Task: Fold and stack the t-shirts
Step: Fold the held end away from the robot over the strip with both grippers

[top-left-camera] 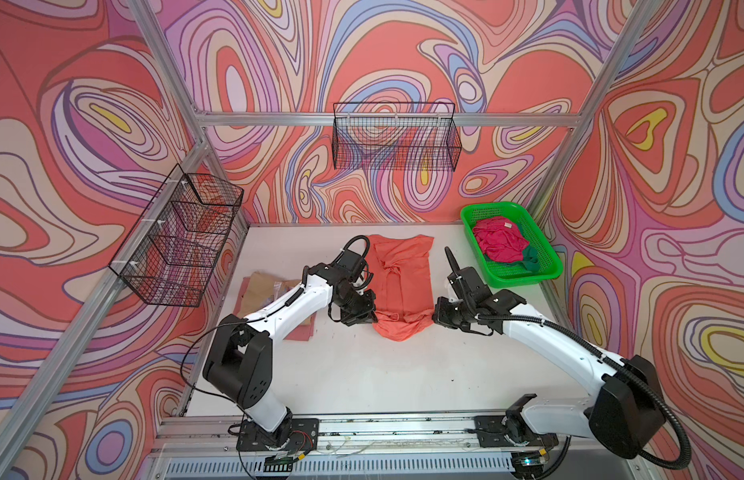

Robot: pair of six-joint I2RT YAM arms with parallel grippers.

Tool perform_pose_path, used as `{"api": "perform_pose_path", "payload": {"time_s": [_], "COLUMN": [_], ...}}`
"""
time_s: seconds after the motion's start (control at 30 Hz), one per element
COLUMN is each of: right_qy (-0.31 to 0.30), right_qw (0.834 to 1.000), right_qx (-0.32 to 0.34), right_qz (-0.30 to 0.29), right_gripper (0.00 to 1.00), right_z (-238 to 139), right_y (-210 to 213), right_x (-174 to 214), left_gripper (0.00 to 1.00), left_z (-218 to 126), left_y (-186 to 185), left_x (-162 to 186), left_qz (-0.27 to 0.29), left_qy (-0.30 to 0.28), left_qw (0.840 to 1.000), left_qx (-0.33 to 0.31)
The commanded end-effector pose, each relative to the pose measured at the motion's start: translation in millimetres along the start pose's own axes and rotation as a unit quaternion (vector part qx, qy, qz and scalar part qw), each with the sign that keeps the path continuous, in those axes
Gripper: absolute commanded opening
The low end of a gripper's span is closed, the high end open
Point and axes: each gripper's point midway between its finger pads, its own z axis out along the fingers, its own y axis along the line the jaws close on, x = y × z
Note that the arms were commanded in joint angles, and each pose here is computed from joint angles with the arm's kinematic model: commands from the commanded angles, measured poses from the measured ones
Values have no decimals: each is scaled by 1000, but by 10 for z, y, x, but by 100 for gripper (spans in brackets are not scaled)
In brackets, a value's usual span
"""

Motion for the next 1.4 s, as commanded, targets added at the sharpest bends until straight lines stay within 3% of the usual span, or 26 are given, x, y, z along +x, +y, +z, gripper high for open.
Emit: {"api": "perform_pose_path", "payload": {"time_s": [0.0, 0.43, 0.93, 1.17, 1.2, 1.3, 1.37], "right_qy": [3, 9, 16, 35, 37, 28, 7], "right_qw": [999, 999, 999, 999, 999, 999, 1000], "right_qx": [-16, -34, -41, -26, -24, -15, -10], "right_qz": [-31, -21, 13, 26, 26, 16, 9], "right_gripper": [0, 0, 0, 0, 3, 29, 41], "right_z": [21, 422, 954, 1167, 1174, 1089, 949], "right_y": [108, 71, -41, -204, -215, -192, -149], "right_x": [-198, -923, -1398, -1431, -1441, -1522, -1614], "left_gripper": [0, 0, 0, 23, 28, 43, 51], "left_z": [28, 129, 345, 390, 356, 188, 46], "left_y": [37, -34, 65, 176, 162, 56, -39], "left_x": [-156, -1031, -1571, -1677, -1686, -1697, -1680], "left_qz": [0, -33, -65, -81, -81, -78, -75], "left_qy": [8, -25, -22, -15, -19, -35, -47], "left_qw": [1000, 999, 997, 996, 996, 996, 996], "left_qx": [-18, -16, -22, -24, -22, -11, 1]}}
